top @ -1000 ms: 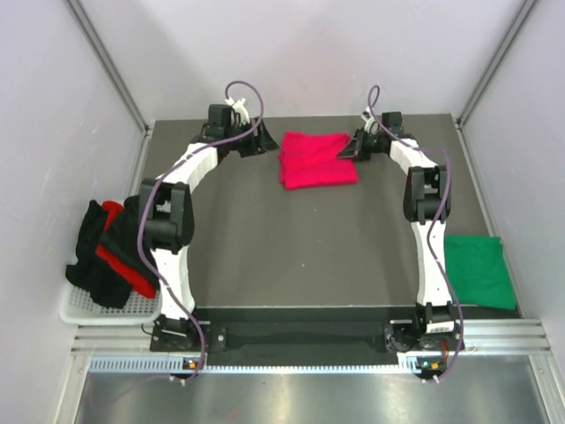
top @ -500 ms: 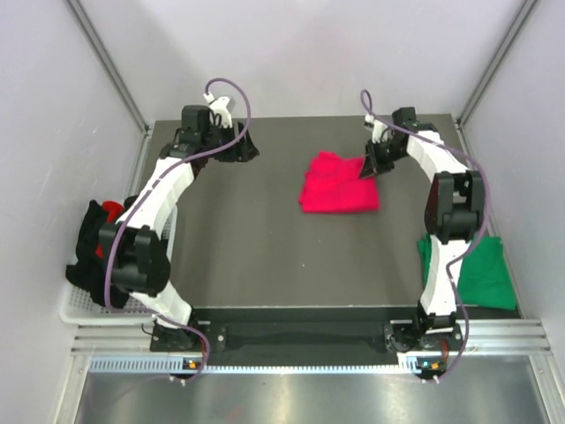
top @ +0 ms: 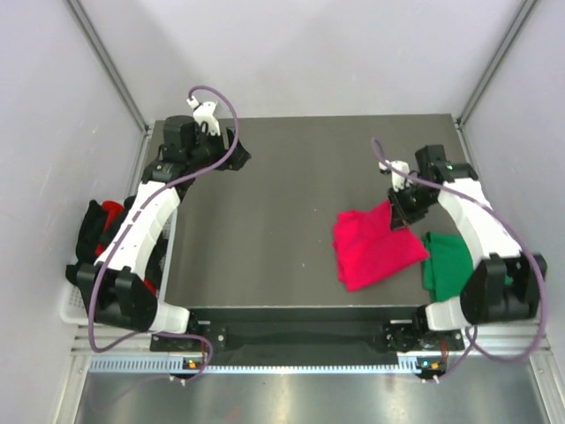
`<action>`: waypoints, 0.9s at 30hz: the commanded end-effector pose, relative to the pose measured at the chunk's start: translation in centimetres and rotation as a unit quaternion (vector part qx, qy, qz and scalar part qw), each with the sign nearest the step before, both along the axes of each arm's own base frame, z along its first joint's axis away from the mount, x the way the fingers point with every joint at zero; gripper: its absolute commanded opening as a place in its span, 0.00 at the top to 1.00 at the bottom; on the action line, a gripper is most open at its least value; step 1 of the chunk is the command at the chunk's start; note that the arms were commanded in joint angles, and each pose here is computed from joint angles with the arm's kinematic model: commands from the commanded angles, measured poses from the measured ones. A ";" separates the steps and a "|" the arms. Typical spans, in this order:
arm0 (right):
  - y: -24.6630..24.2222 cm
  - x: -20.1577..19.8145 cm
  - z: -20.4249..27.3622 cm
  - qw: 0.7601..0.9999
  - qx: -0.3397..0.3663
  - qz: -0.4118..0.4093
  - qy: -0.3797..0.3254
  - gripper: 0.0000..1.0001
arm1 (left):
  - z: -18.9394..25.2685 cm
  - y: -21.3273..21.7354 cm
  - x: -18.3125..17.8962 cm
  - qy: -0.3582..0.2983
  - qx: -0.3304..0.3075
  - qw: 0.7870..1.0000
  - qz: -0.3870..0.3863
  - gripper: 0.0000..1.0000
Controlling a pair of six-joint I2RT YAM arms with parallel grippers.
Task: Fold and stack the t-shirts
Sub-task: Neatly place the folded tshirt to the corner
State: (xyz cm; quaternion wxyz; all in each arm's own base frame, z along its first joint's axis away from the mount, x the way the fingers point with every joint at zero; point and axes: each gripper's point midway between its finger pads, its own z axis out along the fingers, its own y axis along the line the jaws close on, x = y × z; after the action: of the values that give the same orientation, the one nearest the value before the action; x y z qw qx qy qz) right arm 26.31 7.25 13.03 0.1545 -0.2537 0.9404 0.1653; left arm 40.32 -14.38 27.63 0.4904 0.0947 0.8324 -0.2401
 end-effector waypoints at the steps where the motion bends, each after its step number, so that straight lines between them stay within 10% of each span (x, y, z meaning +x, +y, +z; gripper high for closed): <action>1: -2.6 -2.8 1.7 0.998 -0.061 0.012 -0.021 1.00 | 2.8 0.2 -0.2 -0.054 -0.005 0.999 0.003 0.26; 27: -10.8 -10.6 6.3 0.971 -0.156 -0.119 -0.137 1.00 | 2.9 0.5 -0.3 -0.065 -0.002 0.998 0.010 0.25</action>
State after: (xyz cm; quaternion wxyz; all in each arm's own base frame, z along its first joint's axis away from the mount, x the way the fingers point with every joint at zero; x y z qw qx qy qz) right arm 16.09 -2.52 18.73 0.2493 -0.1882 0.9499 -0.0124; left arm 39.71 -13.82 28.54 0.5122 0.0912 0.8223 -0.2307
